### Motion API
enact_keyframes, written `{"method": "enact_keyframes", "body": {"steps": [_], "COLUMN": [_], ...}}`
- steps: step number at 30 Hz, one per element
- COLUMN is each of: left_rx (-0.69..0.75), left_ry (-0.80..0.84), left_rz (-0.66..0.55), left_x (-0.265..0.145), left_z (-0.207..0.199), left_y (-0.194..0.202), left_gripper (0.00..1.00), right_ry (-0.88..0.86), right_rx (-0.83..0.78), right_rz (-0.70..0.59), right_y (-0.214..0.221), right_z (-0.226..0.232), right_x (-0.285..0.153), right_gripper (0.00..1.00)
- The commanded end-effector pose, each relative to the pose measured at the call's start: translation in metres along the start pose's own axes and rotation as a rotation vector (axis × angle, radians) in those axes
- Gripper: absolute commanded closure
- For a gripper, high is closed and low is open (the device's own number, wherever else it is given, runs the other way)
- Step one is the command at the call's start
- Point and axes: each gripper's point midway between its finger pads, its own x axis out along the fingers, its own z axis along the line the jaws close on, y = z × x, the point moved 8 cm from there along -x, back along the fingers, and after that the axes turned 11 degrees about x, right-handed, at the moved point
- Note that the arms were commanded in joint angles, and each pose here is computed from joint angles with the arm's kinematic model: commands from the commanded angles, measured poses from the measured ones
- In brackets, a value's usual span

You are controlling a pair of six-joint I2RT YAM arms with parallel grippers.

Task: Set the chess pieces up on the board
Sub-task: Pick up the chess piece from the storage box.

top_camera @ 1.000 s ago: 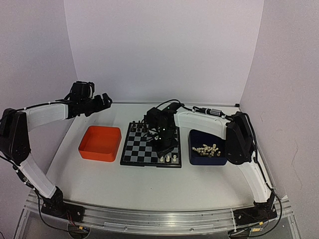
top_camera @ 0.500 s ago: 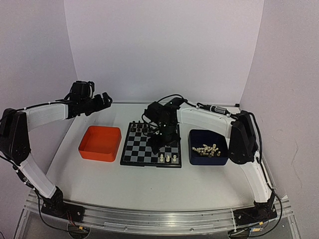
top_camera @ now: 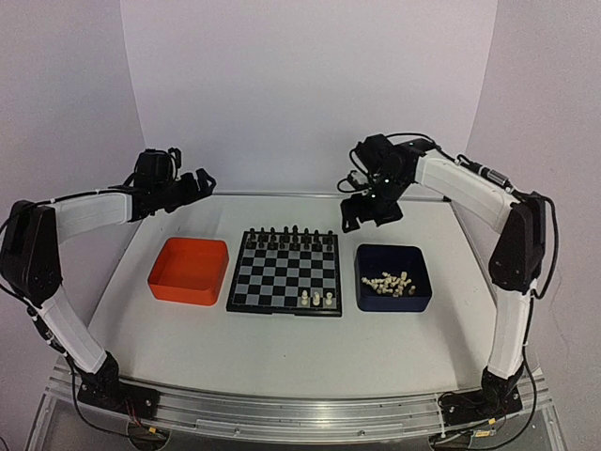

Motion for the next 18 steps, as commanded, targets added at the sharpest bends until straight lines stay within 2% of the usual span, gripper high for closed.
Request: {"method": "enact_keyframes", "body": {"steps": [1, 8, 13, 18], "left_rx": [-0.003, -0.018, -0.043, -0.058], "left_ry": [0.048, -0.017, -0.008, -0.050], "left_rz": [-0.092, -0.078, -0.042, -0.130], "left_x": [0.018, 0.042, 0.047, 0.043], "left_z": [-0.009, -0.007, -0.014, -0.010], "left_y": [-0.027, -0.045, -0.058, -0.062], "left_gripper": [0.00, 0.00, 0.00, 0.00], "right_ry": [-0.013, -0.022, -0.047, -0.063], "right_rx": [-0.029, 0.015, 0.004, -0.031], "right_rz": [0.028, 0.084, 0.080, 0.143], "right_y": [0.006, 0.004, 0.005, 0.016], "right_z": [-0.032, -0.080, -0.087, -0.088], "right_x": [-0.005, 0.006, -0.003, 0.010], "right_gripper": [0.10, 0.11, 0.09, 0.09]}}
